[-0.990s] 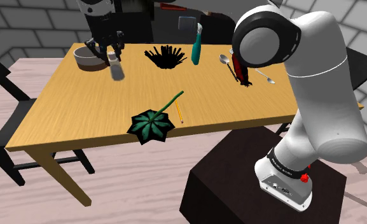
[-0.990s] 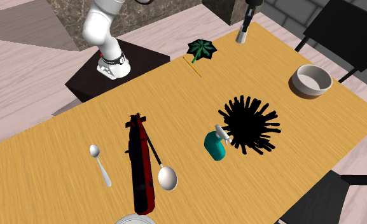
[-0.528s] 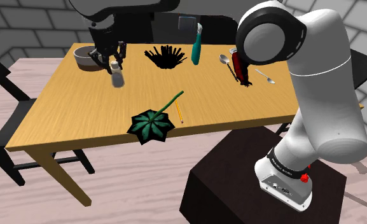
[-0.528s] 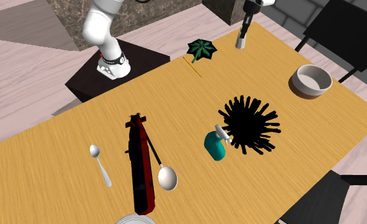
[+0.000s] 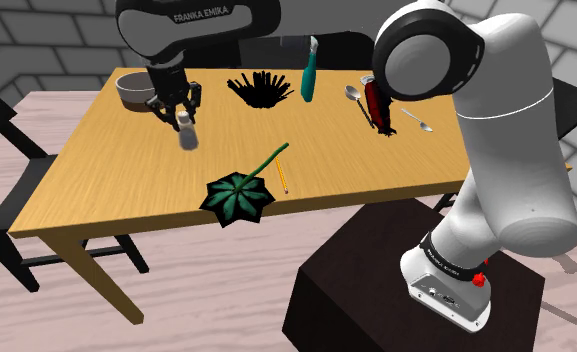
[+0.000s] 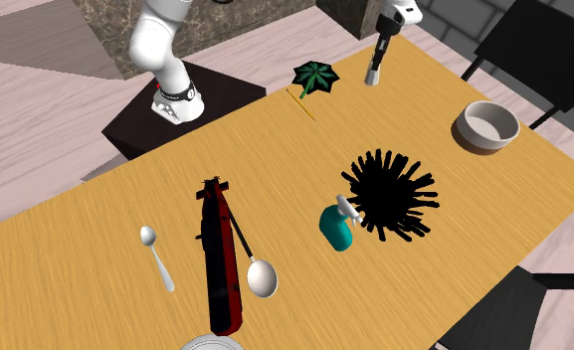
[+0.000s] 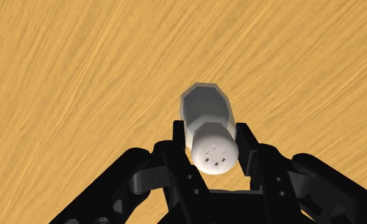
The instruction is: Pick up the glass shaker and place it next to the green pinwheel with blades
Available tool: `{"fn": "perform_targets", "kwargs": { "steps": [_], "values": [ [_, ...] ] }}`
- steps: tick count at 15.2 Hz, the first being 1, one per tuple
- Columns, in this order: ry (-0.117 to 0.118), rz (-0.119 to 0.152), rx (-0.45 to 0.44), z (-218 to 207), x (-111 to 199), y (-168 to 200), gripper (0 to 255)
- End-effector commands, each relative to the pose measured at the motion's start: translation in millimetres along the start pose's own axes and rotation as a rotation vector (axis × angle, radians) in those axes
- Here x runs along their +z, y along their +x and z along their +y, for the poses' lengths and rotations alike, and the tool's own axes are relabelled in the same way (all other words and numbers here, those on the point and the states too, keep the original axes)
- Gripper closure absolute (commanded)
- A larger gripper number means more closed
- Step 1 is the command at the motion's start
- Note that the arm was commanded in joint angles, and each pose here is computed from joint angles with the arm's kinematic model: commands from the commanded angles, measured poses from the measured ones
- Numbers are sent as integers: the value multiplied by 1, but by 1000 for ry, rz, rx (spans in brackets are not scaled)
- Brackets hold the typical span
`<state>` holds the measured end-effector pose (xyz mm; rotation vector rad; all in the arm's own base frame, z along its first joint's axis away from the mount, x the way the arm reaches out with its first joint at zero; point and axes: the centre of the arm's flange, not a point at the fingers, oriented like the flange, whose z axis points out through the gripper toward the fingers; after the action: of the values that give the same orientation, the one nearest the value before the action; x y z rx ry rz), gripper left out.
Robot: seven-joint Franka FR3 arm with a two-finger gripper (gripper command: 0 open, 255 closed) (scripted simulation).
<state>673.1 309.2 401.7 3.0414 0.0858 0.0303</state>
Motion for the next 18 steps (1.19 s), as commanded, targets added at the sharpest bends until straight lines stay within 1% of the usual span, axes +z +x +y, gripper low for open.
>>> {"fn": "perform_targets", "kwargs": {
  "steps": [1, 7, 15, 16, 18],
  "values": [
    [0, 1, 0, -1, 10, 0, 255],
    [0, 1, 0, -4, 41, 0, 255],
    [0, 1, 0, -4, 41, 0, 255],
    [0, 1, 0, -4, 41, 0, 0],
    [0, 1, 0, -4, 41, 0, 0]
  ]
}}
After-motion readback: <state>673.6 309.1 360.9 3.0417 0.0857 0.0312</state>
